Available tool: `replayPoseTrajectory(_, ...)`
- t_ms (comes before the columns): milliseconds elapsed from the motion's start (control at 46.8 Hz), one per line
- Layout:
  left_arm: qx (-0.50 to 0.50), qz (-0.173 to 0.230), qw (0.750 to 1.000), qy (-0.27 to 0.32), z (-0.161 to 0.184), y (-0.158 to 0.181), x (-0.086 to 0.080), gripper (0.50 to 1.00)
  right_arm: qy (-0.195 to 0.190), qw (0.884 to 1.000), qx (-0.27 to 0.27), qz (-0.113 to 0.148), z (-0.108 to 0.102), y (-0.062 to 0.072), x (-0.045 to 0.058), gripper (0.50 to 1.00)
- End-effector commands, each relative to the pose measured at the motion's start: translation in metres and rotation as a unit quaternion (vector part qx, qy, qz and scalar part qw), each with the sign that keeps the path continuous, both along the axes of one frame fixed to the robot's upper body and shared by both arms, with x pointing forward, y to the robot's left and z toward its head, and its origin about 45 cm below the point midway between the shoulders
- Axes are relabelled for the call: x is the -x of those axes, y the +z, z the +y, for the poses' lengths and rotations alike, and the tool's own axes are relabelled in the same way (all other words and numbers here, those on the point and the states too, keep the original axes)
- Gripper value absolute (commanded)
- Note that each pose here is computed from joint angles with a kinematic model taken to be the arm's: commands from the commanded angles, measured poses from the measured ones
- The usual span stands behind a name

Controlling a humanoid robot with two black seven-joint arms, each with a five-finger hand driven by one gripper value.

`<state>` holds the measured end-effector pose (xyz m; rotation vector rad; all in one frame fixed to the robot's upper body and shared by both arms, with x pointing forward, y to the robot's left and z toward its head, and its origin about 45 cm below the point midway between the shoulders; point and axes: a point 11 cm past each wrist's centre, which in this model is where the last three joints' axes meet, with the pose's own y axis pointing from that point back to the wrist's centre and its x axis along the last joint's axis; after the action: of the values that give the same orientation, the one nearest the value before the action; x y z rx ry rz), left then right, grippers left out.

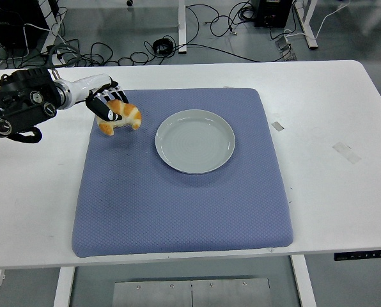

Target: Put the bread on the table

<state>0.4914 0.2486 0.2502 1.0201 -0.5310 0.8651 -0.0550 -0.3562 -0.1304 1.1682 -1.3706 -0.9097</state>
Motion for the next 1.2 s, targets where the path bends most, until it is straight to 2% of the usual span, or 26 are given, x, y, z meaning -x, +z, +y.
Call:
replayPoseTrajectory(0, -0.001, 0.002, 1.000, 0.002, -0.001, -0.006, -0.001, 0.500, 0.000, 1.000, 0.000, 0.000, 0.000, 0.000, 0.000, 1.000)
replayPoseTrajectory(513, 0.008, 0.000, 1.000, -0.001, -0.017, -0.008, -0.004, 0.500, 0.000, 1.000, 0.000, 0.000, 0.000, 0.000, 0.000, 1.000)
replayPoseTrajectory(534, 0.011, -0.001, 1.000, 0.002, -0.017, -0.007, -0.005, 0.546, -0.001, 1.000, 0.000, 0.000, 0.000, 0.000, 0.000, 1.000)
replayPoseTrajectory(556, 0.011, -0.001, 1.000, 0.002, -0.016, -0.008, -0.004, 0.662, 0.000, 1.000, 0.000, 0.000, 0.000, 0.000, 0.000, 1.000)
replayPoseTrajectory(577, 0.011, -0.001, 1.000, 0.002, -0.017, -0.008, -0.004, 0.747, 0.000, 1.000, 0.000, 0.000, 0.000, 0.000, 0.000, 1.000)
replayPoseTrajectory(598, 0.011, -0.001, 1.000, 0.002, -0.017, -0.008, -0.004, 0.778, 0.000, 1.000, 0.000, 0.000, 0.000, 0.000, 0.000, 1.000)
replayPoseTrajectory(791, 0.014, -0.001, 1.000, 0.003, -0.018, -0.008, -0.004, 0.869, 0.000, 1.000, 0.000, 0.000, 0.000, 0.000, 0.000, 1.000)
replayPoseTrajectory(983, 0.023, -0.003, 1.000, 0.004, -0.020, -0.004, -0.006, 0.927, 0.000, 1.000, 0.000, 0.000, 0.000, 0.000, 0.000, 1.000)
replayPoseTrajectory(1047, 0.038, -0.009, 0.999, 0.010, -0.020, 0.003, -0.009, 0.970, 0.000, 1.000, 0.000, 0.000, 0.000, 0.000, 0.000, 1.000)
replayPoseTrajectory(1175, 0.096, -0.033, 0.995, 0.024, -0.027, 0.033, -0.019, 0.974, 0.000, 1.000, 0.000, 0.000, 0.000, 0.000, 0.000, 1.000)
